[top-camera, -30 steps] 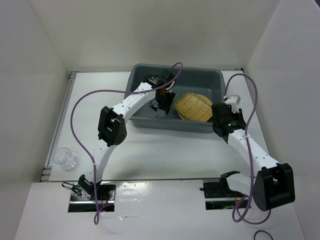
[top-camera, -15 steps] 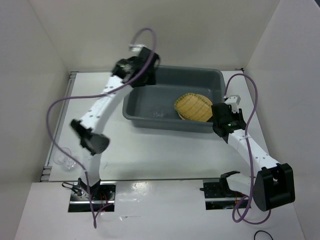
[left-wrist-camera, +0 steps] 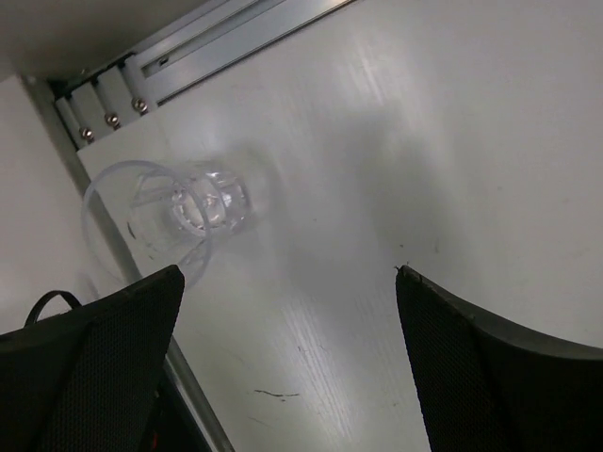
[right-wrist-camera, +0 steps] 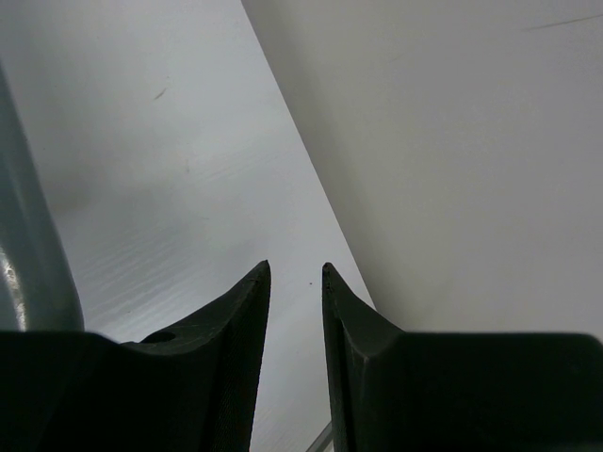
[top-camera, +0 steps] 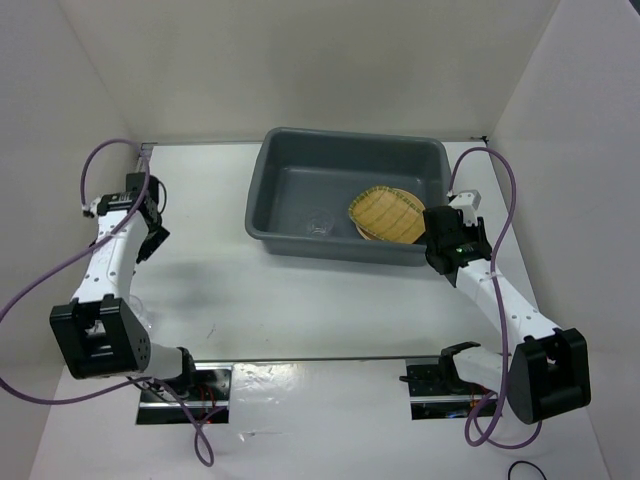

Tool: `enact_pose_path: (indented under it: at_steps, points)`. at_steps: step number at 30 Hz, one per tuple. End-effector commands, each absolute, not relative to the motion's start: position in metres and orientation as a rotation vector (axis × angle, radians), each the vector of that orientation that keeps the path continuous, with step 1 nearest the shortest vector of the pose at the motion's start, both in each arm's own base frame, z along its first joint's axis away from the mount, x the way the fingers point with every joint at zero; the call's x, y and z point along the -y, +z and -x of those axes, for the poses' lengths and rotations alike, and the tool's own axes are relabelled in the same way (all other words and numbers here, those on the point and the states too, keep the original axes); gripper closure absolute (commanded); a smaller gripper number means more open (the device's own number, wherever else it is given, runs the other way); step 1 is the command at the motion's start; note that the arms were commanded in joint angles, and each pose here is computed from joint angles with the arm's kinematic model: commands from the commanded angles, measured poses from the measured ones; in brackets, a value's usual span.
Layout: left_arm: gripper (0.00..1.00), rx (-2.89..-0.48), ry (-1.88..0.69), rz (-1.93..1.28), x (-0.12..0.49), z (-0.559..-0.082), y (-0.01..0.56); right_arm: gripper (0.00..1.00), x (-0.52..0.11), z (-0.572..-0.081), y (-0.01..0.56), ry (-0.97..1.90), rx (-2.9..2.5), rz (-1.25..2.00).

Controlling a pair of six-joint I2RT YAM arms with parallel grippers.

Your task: Place the mixed dishes into the plastic bin

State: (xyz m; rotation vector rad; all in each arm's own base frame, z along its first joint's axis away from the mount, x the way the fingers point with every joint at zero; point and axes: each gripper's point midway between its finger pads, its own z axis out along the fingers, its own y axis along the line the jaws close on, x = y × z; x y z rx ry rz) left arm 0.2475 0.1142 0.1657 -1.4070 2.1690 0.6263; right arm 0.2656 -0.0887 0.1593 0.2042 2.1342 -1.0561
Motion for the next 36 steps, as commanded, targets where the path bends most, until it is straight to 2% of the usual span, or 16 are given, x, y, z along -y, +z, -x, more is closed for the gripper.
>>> enact_pose_path:
  at_steps: [1, 11, 20, 22, 23, 24, 25, 26, 30, 34, 36]
  points:
    - [0.01, -2.074, 0.583, 1.597, -0.131, -0.237, 0.157, 0.66, 0.088, -0.269, 0.165, -1.040, -2.088, -0.239]
    - [0.01, -2.079, 0.564, 1.817, -0.143, -0.205, 0.108, 0.66, 0.086, -0.270, 0.164, -1.030, -2.092, -0.235]
    - [0.01, -2.173, 0.536, 1.852, -0.143, -0.205, 0.076, 0.66, 0.086, -0.270, 0.164, -1.030, -2.092, -0.235]
    - [0.18, -2.196, 0.509, 1.832, -0.142, -0.209, 0.074, 0.66, 0.087, -0.269, 0.164, -1.036, -2.095, -0.225]
    - [0.31, -2.206, 0.489, 1.814, -0.142, -0.213, 0.073, 0.66, 0.087, -0.270, 0.162, -1.041, -2.102, -0.220]
    - [0.48, -2.212, 0.489, 1.803, -0.143, -0.215, 0.071, 0.66, 0.087, -0.270, 0.162, -1.041, -2.102, -0.220]
    - [0.86, -2.229, 0.474, 1.793, -0.141, -0.216, 0.071, 0.66, 0.087, -0.270, 0.162, -1.041, -2.102, -0.220]
    - [1.00, -2.233, 0.476, 1.794, -0.143, -0.220, 0.070, 0.66, 0.087, -0.270, 0.162, -1.041, -2.102, -0.220]
    - [1.00, -2.211, 0.519, 1.768, -0.154, -0.227, 0.085, 0.66, 0.087, -0.270, 0.162, -1.041, -2.102, -0.220]
    - [1.00, -2.073, 0.464, 1.704, -0.170, -0.255, 0.145, 0.66, 0.087, -0.270, 0.162, -1.041, -2.102, -0.220]
    - [1.00, -1.944, 0.306, 1.638, -0.171, -0.289, 0.199, 0.66, 0.087, -0.270, 0.162, -1.041, -2.102, -0.220]
